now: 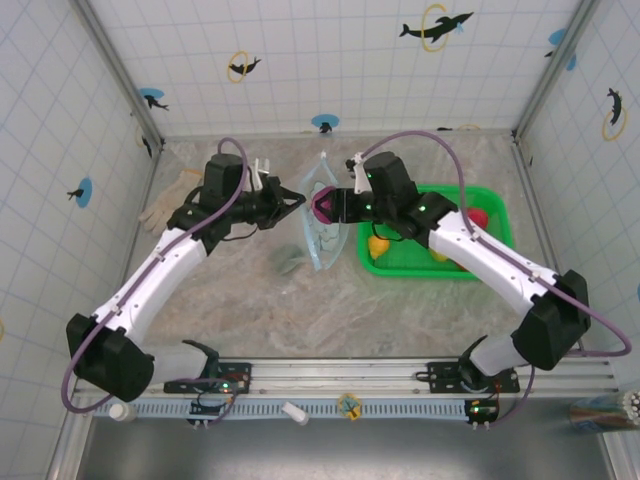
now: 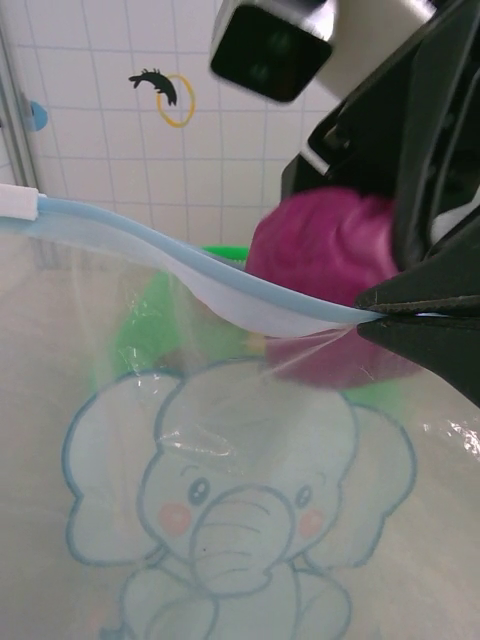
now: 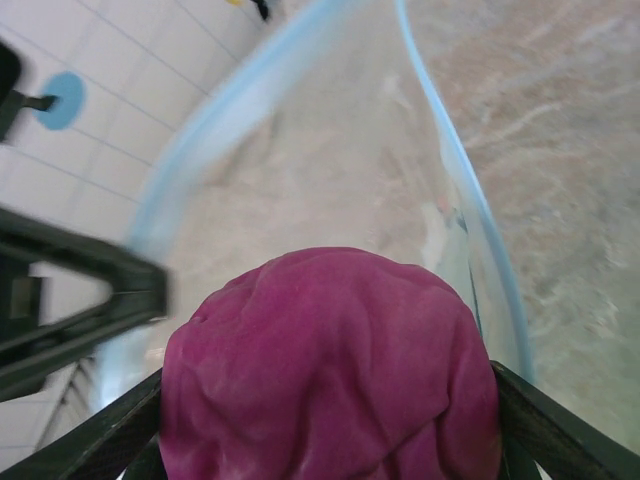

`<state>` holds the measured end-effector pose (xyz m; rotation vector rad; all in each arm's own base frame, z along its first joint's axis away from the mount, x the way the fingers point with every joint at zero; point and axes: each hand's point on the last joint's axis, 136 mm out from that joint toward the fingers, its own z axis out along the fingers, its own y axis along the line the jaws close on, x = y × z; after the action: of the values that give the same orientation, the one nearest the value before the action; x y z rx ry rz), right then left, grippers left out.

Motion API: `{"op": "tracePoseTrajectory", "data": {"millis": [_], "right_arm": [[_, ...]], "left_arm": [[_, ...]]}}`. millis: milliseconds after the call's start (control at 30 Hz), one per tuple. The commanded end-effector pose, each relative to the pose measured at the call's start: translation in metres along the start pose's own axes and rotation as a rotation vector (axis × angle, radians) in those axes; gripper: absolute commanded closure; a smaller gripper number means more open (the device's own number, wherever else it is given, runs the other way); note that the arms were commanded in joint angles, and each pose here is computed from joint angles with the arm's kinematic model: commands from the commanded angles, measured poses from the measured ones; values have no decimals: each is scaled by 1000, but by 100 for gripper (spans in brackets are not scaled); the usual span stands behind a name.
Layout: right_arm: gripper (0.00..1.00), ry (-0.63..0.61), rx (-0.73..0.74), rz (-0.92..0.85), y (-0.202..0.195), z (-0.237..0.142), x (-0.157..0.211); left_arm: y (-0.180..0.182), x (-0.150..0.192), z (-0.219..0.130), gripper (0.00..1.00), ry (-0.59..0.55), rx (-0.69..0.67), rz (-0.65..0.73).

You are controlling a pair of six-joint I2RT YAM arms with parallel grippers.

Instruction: Place the food in the zip-top bag and seal the zipper

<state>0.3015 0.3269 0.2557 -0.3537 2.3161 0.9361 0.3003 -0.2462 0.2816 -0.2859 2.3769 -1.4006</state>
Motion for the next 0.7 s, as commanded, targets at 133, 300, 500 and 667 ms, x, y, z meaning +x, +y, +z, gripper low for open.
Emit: {"op": "tracePoseTrajectory", "data": {"millis": [133,300,500,667], "right_arm": [[32,35,60,-51,11,9,-5],[13,50,61,-61,16,8,-6],[8,36,55,-65,17,-2,-8],[12,-7,27,-69,25,-17,-19]], "left_arm": [[-40,6,-23,100,45,71,33],[-19,17,-13,100,116,28,11],[-12,7,1,100,91,28,-7],[-4,4,8,100,76,30,-31]]}}
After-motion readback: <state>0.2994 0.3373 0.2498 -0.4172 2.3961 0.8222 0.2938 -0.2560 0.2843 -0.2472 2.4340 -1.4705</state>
